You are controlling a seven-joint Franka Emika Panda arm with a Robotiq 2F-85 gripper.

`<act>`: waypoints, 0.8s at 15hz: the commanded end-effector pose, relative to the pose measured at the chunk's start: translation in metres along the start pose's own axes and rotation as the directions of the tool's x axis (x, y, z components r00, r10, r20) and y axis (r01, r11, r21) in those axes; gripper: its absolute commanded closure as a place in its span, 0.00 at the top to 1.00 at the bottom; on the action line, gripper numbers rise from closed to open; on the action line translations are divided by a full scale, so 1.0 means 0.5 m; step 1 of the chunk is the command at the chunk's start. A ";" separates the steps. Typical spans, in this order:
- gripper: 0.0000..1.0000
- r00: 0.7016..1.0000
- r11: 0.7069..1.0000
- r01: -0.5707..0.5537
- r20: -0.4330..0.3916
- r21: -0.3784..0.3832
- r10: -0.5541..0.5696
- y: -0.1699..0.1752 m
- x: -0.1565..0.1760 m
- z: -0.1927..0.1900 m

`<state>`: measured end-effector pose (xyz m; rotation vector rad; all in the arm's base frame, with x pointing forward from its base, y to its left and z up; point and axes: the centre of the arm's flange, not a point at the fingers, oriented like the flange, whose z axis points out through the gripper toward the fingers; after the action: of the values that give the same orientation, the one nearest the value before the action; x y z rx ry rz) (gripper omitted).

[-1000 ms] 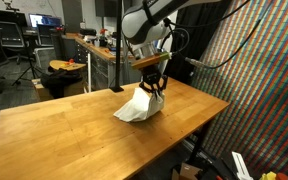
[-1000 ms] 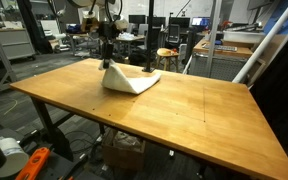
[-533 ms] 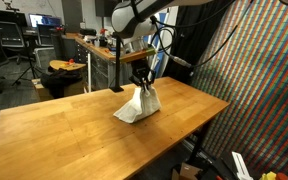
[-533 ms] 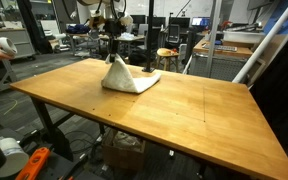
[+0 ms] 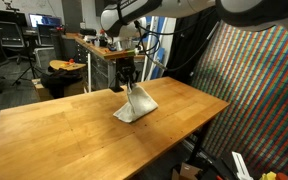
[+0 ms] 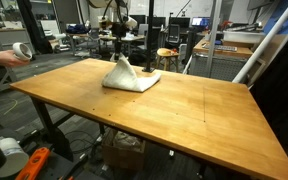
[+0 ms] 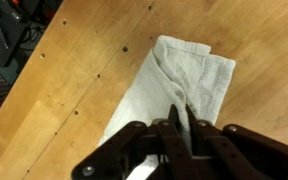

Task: Fold the towel

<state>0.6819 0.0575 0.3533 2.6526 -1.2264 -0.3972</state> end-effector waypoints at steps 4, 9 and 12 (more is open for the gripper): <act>0.06 0.991 0.990 -0.130 0.011 0.046 0.130 -0.063 0.135 -0.048; 0.33 0.982 0.979 -0.187 -0.018 0.076 0.189 -0.067 0.179 -0.049; 0.54 0.977 0.973 -0.203 -0.043 0.108 0.209 -0.069 0.178 -0.058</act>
<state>0.7445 0.0091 0.3427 2.5709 -1.4644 -0.2958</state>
